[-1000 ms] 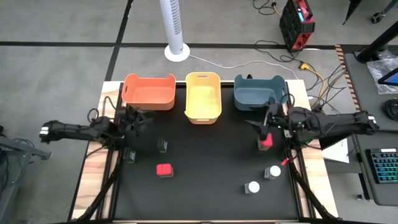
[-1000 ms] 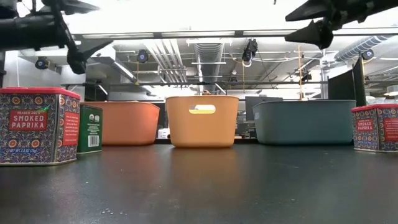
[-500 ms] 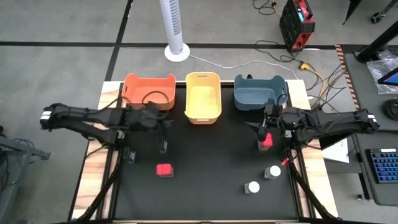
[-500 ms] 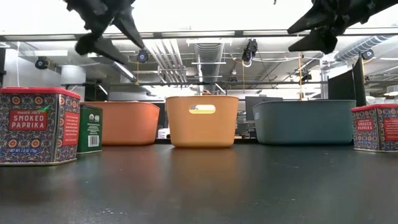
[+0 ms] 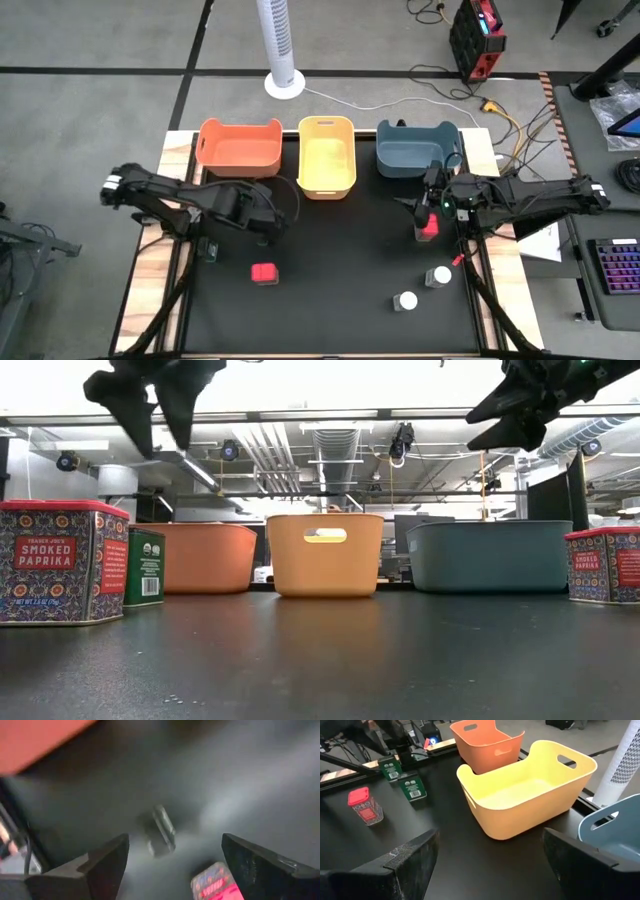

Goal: Sort spices by type
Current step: Put the right green spice can into the yellow bin

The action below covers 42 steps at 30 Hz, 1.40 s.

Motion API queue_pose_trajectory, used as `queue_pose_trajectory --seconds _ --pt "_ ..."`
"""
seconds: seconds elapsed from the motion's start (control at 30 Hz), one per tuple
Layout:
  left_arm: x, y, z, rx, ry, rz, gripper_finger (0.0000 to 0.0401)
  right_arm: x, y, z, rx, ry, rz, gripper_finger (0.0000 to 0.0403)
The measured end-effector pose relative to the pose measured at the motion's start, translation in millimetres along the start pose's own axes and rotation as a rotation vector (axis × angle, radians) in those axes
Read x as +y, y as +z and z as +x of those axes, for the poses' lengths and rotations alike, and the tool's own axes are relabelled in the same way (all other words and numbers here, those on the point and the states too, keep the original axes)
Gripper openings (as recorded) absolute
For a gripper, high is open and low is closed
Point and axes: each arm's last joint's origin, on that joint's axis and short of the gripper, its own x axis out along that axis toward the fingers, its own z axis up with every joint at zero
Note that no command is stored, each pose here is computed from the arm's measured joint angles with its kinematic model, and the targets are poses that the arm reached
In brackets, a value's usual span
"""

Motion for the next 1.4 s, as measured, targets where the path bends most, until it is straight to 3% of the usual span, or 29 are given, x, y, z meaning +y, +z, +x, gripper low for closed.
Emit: queue_pose_trajectory --seconds 0.17,0.57,1.1,1.23,1.4 --pt "7.2 -9.3 16.2 0.032 0.035 -0.062 0.0304 -0.3 -1.1 0.0 0.011 -0.003 -0.004 0.0343" --pt "19.7 -28.9 60.7 0.021 -0.104 -0.171 0.0304 -0.4 -1.2 -0.1 0.012 -0.003 -0.004 0.0343" --pt "7.5 -36.4 99.8 0.054 0.058 -0.09 0.0298 -0.3 -1.4 0.2 0.014 -0.003 0.013 0.0343" --pt "4.6 -37.4 106.7 0.06 0.082 -0.074 0.0257 -0.3 -1.4 0.2 0.014 -0.003 0.013 0.0343" --pt "3.3 -37.8 109.4 0.063 0.09 -0.065 0.0151 -0.3 -1.4 0.2 0.014 -0.003 0.013 0.0343"
